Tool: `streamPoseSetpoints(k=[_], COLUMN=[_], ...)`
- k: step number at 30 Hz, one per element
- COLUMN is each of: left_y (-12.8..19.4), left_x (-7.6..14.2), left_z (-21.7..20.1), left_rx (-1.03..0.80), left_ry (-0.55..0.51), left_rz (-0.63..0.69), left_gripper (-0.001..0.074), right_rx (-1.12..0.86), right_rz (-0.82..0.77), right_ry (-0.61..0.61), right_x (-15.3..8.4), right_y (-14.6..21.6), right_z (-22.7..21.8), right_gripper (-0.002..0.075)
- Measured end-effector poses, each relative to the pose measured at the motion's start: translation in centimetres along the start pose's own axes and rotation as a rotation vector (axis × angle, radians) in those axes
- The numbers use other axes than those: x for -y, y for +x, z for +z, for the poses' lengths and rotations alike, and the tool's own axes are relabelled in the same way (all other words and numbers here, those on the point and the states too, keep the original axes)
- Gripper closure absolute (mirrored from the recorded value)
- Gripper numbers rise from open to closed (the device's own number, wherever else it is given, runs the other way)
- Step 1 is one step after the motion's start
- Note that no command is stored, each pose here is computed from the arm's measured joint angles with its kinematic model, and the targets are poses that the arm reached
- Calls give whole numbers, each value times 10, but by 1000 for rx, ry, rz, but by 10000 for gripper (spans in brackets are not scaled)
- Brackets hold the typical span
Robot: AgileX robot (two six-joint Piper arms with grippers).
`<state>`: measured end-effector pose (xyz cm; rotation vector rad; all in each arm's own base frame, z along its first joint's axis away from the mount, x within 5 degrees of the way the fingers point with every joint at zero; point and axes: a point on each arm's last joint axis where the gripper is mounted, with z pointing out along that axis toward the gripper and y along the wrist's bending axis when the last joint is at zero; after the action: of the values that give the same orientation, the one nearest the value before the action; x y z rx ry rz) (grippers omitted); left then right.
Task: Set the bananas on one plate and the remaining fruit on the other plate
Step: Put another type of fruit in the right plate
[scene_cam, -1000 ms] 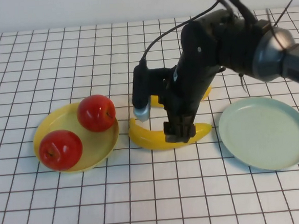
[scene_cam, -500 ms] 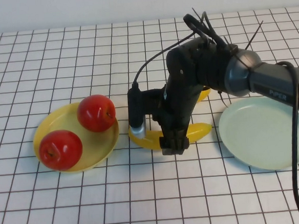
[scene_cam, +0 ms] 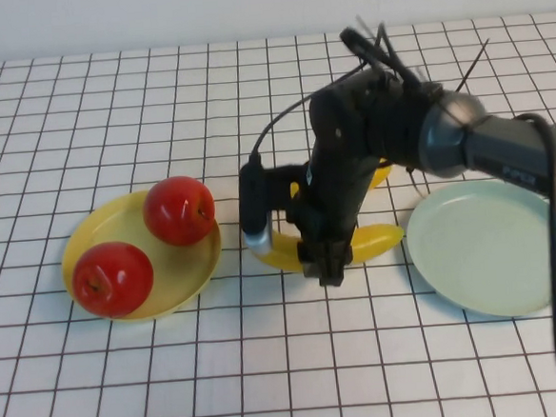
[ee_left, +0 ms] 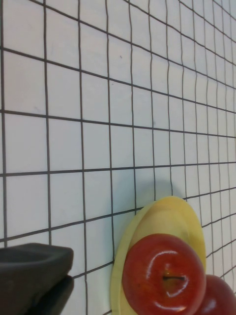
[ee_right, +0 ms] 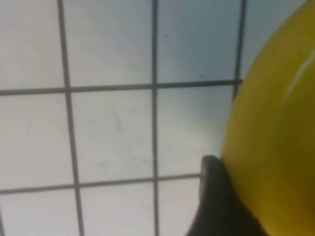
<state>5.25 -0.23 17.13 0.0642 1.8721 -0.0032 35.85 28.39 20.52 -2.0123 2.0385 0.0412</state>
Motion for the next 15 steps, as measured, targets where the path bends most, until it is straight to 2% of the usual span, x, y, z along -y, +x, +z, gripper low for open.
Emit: streamPoseSetpoints(k=[5,9,12,15], left_y=[0,0,0,0], left_x=[0,0,0,0], left_z=[0,0,0,0], left_rx=[0,0,0,0], left_ry=[0,0,0,0], left_rz=[0,0,0,0], left_gripper=[735,735,735,734], right_rx=[28,11,-10,-13], right_rz=[102,268,398,534], right_ry=[79,136,155,162], right_x=[2,-3,-4,5], right_y=[-2,5,17,36], right_z=[-55,-100,-119,-126], right_gripper=[397,397,397,397])
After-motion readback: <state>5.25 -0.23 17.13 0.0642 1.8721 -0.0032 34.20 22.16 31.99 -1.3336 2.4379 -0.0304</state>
